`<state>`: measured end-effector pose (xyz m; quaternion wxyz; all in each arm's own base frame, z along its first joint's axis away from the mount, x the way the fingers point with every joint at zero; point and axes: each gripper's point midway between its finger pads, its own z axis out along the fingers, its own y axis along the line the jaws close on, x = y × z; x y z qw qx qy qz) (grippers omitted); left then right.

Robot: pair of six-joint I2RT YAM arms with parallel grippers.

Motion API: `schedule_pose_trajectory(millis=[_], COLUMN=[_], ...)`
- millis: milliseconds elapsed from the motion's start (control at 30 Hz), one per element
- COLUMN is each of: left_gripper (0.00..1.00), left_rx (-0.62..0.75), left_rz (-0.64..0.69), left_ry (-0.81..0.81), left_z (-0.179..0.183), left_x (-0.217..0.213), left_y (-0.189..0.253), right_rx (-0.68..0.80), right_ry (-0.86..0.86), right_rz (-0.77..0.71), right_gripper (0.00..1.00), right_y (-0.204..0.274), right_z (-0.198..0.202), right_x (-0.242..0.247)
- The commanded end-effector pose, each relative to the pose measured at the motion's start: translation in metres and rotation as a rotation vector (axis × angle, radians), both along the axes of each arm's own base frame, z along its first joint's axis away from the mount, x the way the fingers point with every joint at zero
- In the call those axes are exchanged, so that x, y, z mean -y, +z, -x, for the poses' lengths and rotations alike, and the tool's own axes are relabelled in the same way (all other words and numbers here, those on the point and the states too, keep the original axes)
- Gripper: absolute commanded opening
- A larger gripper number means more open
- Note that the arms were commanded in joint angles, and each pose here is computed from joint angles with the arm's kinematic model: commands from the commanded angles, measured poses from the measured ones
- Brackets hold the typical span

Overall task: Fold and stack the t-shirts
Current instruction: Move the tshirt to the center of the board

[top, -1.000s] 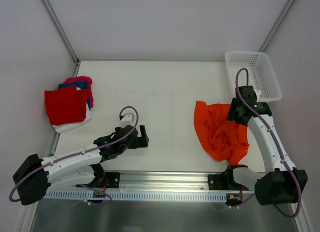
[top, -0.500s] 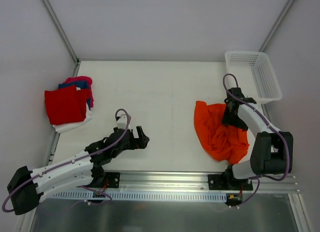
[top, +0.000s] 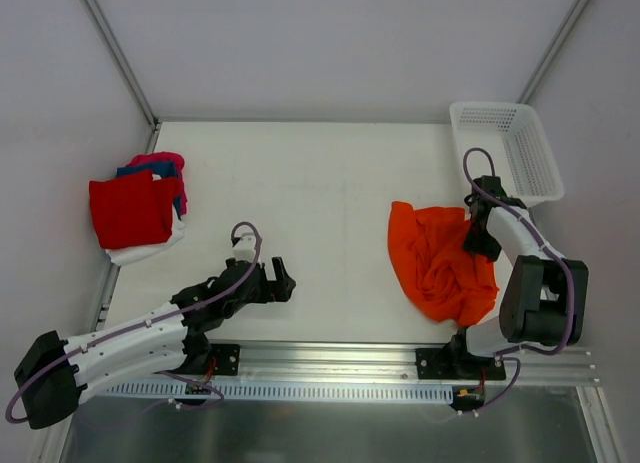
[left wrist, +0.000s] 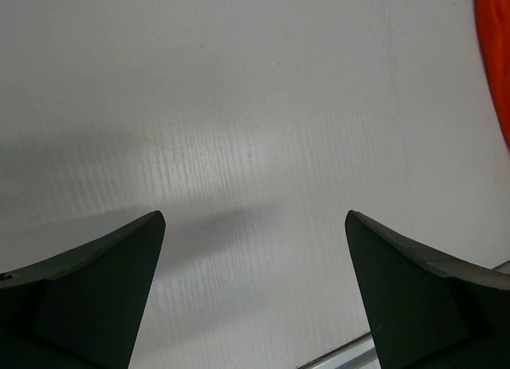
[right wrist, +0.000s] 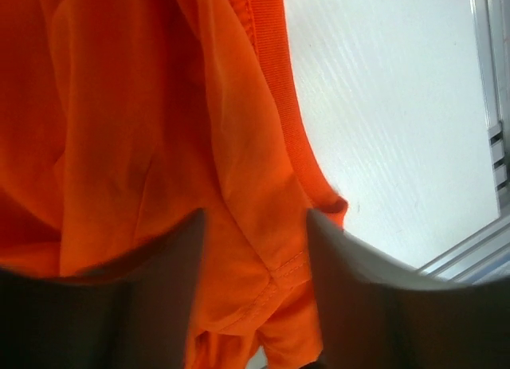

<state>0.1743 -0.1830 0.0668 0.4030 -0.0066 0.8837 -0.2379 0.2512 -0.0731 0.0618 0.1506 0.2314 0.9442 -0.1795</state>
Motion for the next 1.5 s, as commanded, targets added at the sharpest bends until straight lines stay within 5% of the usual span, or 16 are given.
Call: schedule_pose_trajectory(millis=[0, 67, 100, 367, 567, 733, 833, 900, 1000, 1467], left_gripper=[0.99, 0.99, 0.99, 0.99, 0.99, 0.99, 0.99, 0.99, 0.99, 0.99], left_rx=[0.016, 0.010, 0.010, 0.044, 0.025, 0.039, 0.054, 0.044, 0.026, 0.018], left_rz=[0.000, 0.001, 0.002, -0.023, -0.072, 0.001, 0.012, 0.011, 0.013, 0.022], left_ry=[-0.005, -0.007, -0.007, 0.005, -0.053, -0.151, -0.174, -0.196, -0.221, -0.217], left_z=[-0.005, -0.005, -0.005, -0.012, -0.031, -0.034, -0.039, -0.039, -0.036, -0.026], left_x=[0.007, 0.007, 0.007, 0.006, 0.040, 0.072, 0.083, 0.089, 0.094, 0.082], left_y=[0.010, 0.009, 0.009, 0.017, 0.033, 0.041, 0.049, 0.050, 0.047, 0.030], right_rx=[0.003, 0.008, 0.010, 0.172, 0.416, 0.401, 0.350, 0.311, 0.262, 0.075], right_ry=[0.005, 0.010, 0.007, 0.064, 0.120, 0.072, 0.115, 0.115, 0.099, 0.008], right_rz=[-0.026, -0.043, -0.040, -0.127, -0.091, 0.071, 0.034, 0.005, 0.014, 0.003], right_gripper=[0.39, 0.04, 0.00, 0.01, 0.01, 0.01, 0.01, 0.09, 0.62, 0.69], right_y=[-0.005, -0.007, -0.007, 0.038, 0.165, 0.205, 0.191, 0.173, 0.131, 0.036], right_z=[-0.002, -0.003, -0.003, -0.019, -0.055, -0.050, -0.048, -0.043, -0.030, -0.025], right_x=[-0.002, -0.006, -0.005, -0.023, -0.027, 0.003, -0.003, -0.008, -0.005, -0.003])
